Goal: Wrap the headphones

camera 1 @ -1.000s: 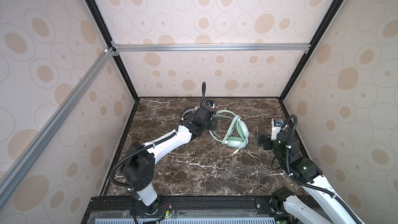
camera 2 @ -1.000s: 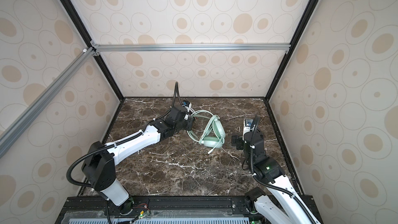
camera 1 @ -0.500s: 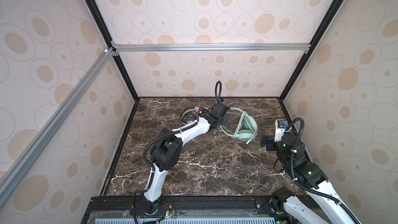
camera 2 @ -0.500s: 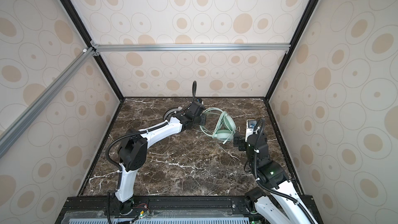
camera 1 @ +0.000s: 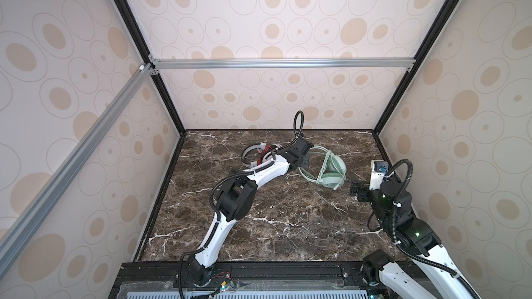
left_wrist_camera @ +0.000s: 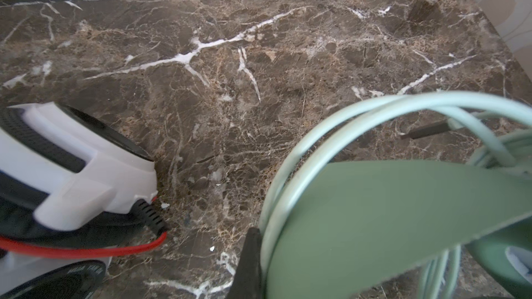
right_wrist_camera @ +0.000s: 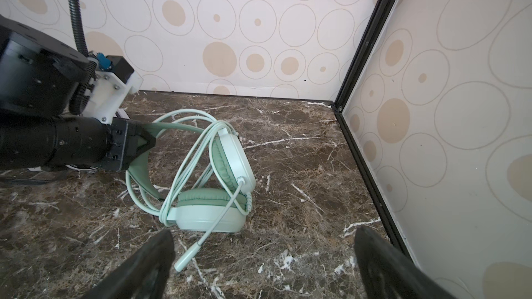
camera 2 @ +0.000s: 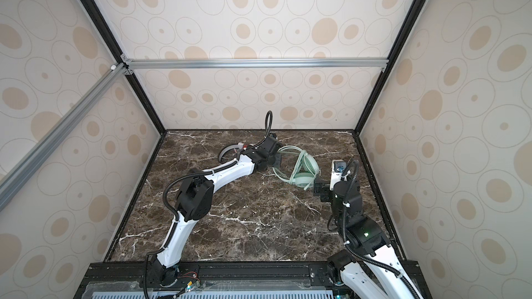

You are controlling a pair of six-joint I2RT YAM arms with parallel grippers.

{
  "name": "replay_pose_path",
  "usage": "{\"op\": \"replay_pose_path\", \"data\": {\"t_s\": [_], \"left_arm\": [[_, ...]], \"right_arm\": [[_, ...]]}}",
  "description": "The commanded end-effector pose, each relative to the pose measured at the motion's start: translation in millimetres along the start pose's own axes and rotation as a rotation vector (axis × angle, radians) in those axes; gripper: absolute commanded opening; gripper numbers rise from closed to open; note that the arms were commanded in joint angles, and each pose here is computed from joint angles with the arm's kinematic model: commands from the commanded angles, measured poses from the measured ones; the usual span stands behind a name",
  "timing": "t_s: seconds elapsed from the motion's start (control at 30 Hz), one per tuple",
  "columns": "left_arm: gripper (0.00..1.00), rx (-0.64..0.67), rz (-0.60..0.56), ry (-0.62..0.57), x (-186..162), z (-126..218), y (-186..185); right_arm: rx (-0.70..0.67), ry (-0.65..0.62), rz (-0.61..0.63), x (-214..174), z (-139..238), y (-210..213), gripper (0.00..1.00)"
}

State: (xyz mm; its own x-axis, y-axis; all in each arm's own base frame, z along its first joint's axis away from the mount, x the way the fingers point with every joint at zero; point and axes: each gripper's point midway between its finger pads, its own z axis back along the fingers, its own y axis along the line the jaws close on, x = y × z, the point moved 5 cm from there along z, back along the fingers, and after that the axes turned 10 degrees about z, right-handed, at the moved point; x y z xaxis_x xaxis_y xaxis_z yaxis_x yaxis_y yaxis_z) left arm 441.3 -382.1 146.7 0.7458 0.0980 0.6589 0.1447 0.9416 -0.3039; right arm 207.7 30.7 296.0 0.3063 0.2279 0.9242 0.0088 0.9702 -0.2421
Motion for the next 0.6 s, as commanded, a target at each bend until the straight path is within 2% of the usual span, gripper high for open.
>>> {"op": "replay_pose_path", "data": {"t_s": [0.0,0.57], "left_arm": [[0.00,-0.095,0.072,-0.059,23,9,-26],[0.03,-0.058,0.084,0.027,0,-34,-19]], "right_arm": [[-0.004,-0.018,-0.008,3,2,-3,1.00],[0.011,-0.023,-0.012,3,1,0,1.00]]}}
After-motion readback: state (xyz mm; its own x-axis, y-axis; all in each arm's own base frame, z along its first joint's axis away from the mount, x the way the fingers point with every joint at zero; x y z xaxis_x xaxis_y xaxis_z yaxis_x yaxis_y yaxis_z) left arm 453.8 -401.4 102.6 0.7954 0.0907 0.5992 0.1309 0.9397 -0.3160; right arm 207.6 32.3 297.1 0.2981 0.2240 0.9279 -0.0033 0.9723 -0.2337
